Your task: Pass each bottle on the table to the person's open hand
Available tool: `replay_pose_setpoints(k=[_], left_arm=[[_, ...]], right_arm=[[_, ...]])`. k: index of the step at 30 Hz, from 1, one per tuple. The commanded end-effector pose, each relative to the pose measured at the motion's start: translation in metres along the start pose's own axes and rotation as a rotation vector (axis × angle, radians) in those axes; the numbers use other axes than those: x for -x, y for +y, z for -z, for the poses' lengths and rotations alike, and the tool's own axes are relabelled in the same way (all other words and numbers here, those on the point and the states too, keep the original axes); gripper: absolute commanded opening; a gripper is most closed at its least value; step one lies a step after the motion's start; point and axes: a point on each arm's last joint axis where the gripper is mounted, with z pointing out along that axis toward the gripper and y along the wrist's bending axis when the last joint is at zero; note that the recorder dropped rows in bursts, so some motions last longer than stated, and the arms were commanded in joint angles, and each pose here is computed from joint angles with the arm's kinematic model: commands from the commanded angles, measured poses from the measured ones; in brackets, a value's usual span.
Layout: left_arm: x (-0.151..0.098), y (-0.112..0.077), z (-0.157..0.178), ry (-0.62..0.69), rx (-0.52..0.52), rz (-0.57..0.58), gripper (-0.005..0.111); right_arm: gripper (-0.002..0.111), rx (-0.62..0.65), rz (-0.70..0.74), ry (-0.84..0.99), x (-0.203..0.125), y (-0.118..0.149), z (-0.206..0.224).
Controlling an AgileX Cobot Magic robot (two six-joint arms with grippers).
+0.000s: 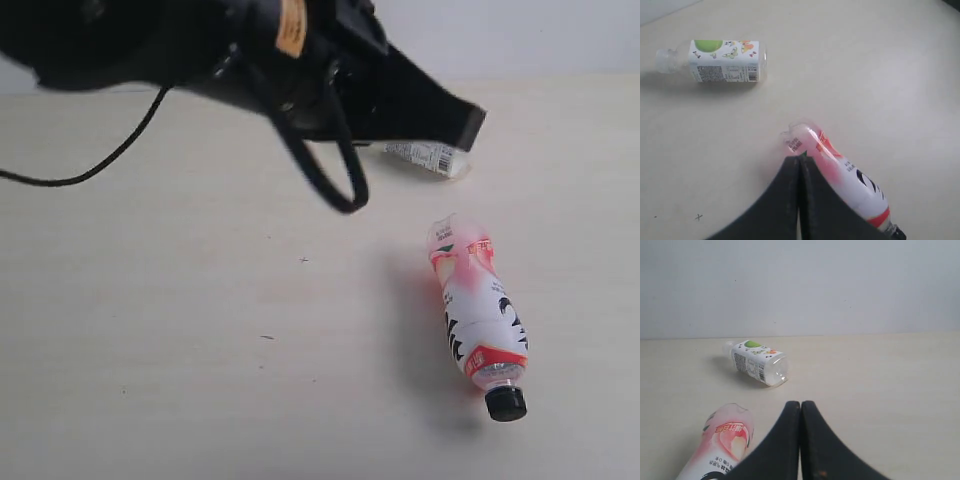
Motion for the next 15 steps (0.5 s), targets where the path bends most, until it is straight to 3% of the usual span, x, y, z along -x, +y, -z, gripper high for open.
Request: replay_pose_setpoints(k=[1, 5, 10, 15], left_arm=[[-0.035, 0.003, 0.02, -0.16, -0.108, -0.028, 0.0], [-0.075, 0.031, 0.041, -0.322, -0.151, 0.01, 0.0], [-0.112, 0.072, 0.065, -0.419, -0.067, 0.075, 0.0], [-0.139, 0.097, 0.094, -0.49, 0.054, 0.066, 0.0]], right_arm=[[0.0, -0.004, 0.008, -0.011, 0.0, 0.0, 0.0], [0.0, -0.004, 0.01, -0.01, 0.0, 0.0, 0.0], [0.0, -0.004, 0.008, -0.01, 0.0, 0.0, 0.0], [0.0, -0.004, 0.008, -0.01, 0.0, 0.0, 0.0]])
